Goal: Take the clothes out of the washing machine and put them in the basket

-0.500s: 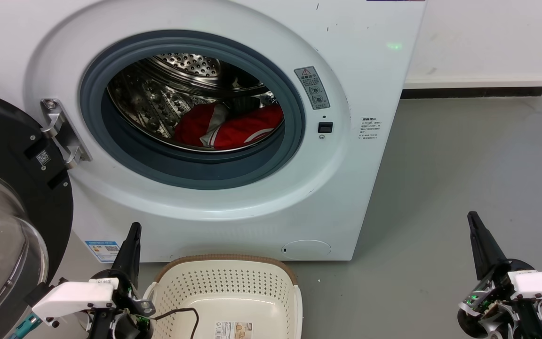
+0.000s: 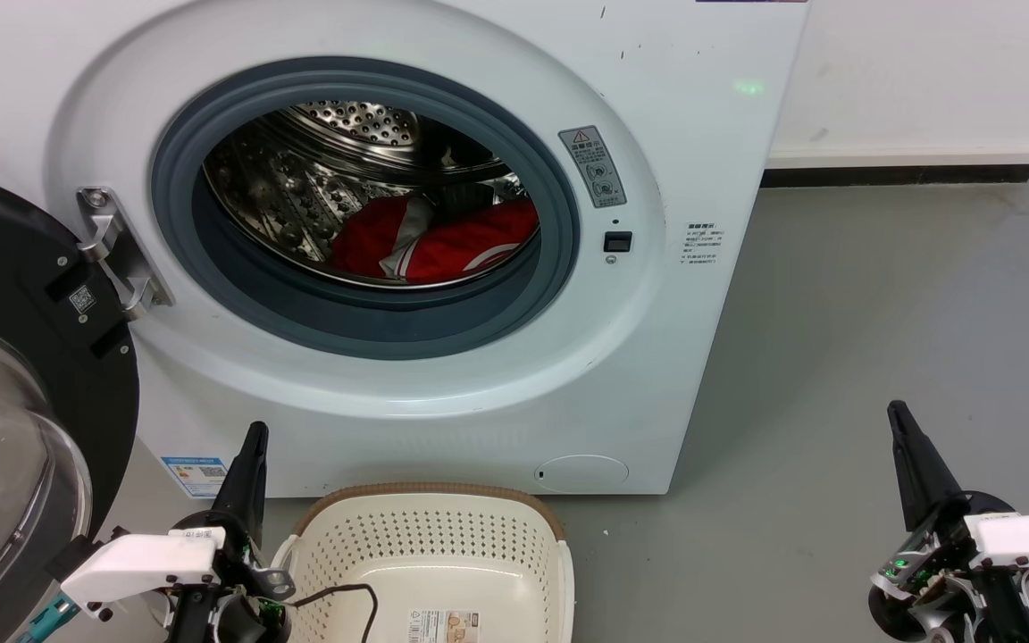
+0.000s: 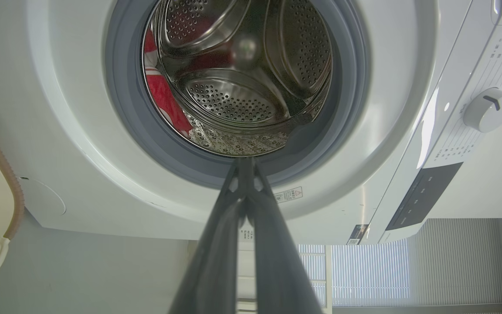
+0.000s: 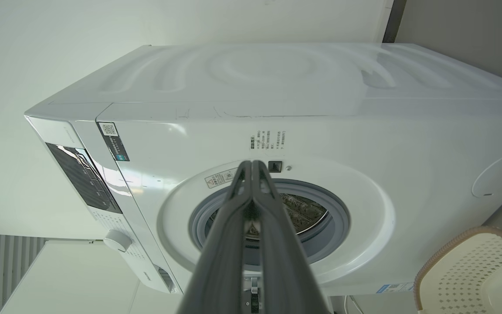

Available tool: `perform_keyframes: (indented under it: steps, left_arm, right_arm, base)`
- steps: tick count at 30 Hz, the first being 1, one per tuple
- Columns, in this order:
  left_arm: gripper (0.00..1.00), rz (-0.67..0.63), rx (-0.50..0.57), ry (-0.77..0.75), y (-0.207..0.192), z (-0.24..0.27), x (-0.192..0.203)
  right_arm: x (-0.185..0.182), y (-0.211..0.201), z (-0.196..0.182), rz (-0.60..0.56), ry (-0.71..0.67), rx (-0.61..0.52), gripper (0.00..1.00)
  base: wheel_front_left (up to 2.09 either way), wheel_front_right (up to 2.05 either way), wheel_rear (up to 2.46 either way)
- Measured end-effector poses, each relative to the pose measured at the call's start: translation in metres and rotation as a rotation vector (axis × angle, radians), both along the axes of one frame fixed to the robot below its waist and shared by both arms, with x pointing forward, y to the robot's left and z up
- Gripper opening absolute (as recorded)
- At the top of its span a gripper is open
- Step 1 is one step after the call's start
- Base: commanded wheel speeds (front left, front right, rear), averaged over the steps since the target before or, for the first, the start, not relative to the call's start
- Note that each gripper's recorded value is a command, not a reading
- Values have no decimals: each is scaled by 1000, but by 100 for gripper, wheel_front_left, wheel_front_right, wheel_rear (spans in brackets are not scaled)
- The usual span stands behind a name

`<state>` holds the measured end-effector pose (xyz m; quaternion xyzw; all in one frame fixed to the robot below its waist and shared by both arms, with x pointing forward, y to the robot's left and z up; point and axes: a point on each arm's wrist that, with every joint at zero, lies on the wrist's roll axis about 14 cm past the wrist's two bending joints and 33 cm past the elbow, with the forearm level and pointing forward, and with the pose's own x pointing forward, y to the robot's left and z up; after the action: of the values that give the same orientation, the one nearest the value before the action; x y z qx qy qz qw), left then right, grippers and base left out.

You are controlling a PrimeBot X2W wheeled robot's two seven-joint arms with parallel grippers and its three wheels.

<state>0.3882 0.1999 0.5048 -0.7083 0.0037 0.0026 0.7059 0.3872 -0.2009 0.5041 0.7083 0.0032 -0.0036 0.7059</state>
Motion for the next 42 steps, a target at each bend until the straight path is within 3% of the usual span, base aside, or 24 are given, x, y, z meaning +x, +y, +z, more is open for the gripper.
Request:
perform_keyframes:
  steps: [19,20,26,42]
  left_arm:
    - [0,0,0,0,0,0,0]
    - [100,0,-1,9,0,-3,-1]
    - [100,7,-7,99,-1,-33,-16]
    - [100,93,114,80,19,-25,-16]
  right_arm:
    - [0,0,0,0,0,0,0]
    - [-1,0,-3,0,9,1,100]
    - [-15,-1,-31,-10,93,4,100]
    - [-13,-1,-23,-35,74,-134,100]
  base:
    - [0,0,0]
    - [0,0,0]
    - [0,0,0]
    - [0,0,0]
